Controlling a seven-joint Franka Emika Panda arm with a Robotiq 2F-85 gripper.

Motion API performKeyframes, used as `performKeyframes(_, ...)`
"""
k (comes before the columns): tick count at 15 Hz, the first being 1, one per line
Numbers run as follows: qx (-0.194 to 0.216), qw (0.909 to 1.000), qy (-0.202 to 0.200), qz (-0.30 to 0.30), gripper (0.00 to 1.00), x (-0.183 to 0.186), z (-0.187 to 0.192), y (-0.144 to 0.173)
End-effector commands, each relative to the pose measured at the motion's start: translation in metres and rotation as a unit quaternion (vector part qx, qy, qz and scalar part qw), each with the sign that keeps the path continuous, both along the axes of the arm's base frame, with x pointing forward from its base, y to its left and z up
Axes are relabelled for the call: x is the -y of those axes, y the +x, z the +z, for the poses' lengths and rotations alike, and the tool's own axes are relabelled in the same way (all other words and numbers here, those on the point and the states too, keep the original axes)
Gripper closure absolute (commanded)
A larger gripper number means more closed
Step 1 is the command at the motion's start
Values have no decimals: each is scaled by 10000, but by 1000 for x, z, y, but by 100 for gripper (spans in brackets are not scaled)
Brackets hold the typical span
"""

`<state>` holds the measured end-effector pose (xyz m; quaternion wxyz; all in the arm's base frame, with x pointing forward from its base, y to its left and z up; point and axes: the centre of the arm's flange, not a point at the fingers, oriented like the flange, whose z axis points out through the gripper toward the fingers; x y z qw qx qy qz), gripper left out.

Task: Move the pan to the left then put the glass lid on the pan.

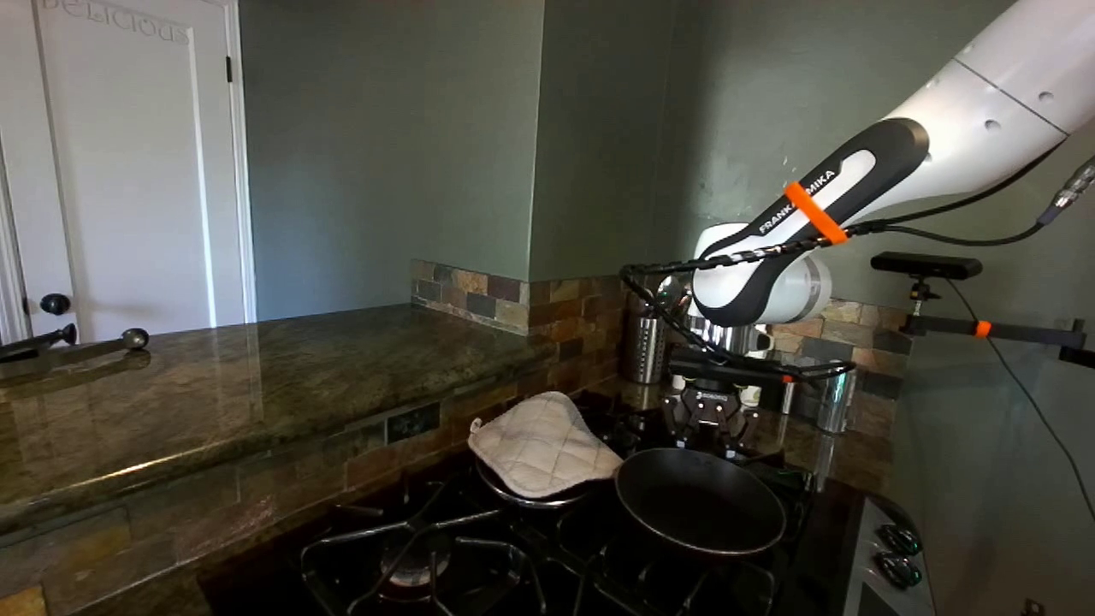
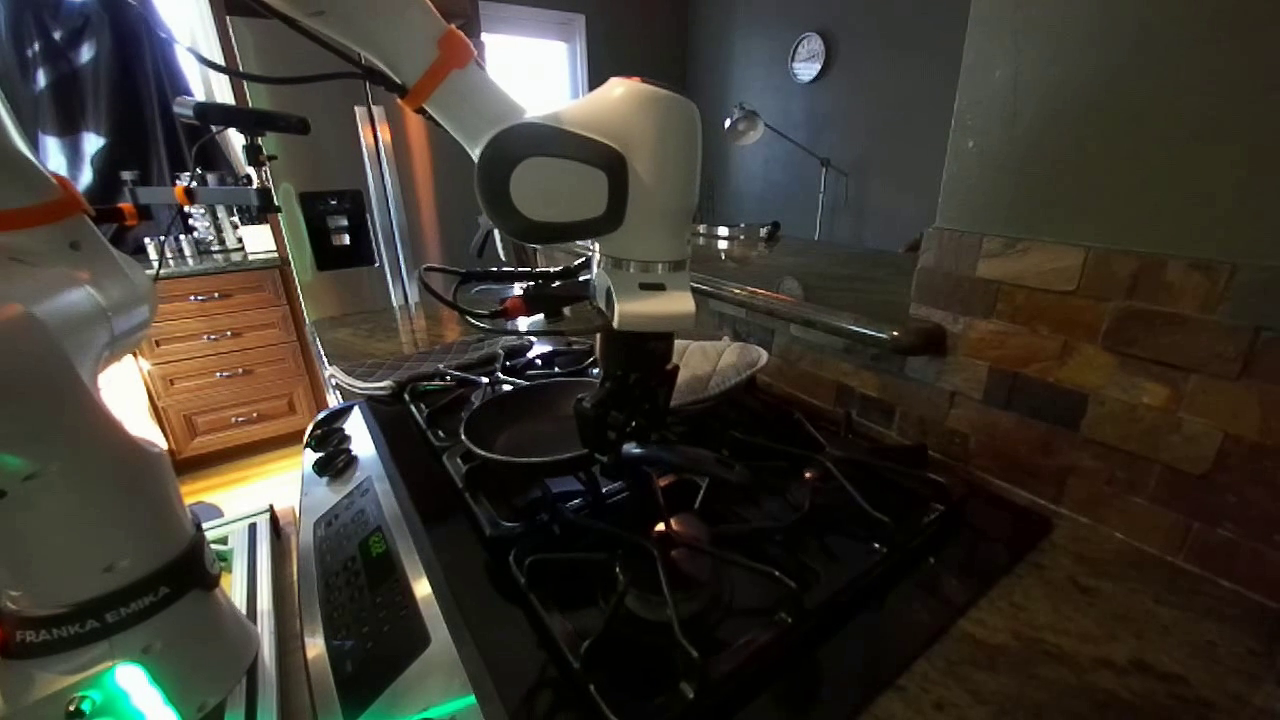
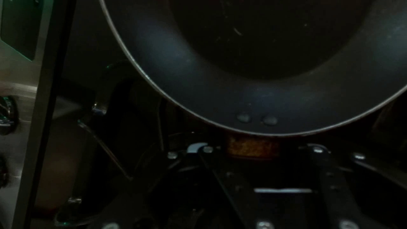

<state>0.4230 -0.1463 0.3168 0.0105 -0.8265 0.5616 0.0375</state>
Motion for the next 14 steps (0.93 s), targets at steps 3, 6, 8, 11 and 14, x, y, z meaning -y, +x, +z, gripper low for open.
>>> performKeyframes(3, -116, 9998, 151, 81, 77, -49, 1, 14)
performKeyframes(6, -101, 9998, 113, 121, 77, -78, 3, 16)
performKeyframes(8, -75, 9998, 110, 116, 77, -95, 2, 19)
performKeyframes(11, -97, 9998, 104, 112, 77, -119, 1, 22)
performKeyframes(14, -128, 9997, 143, 126, 77, -138, 1, 21)
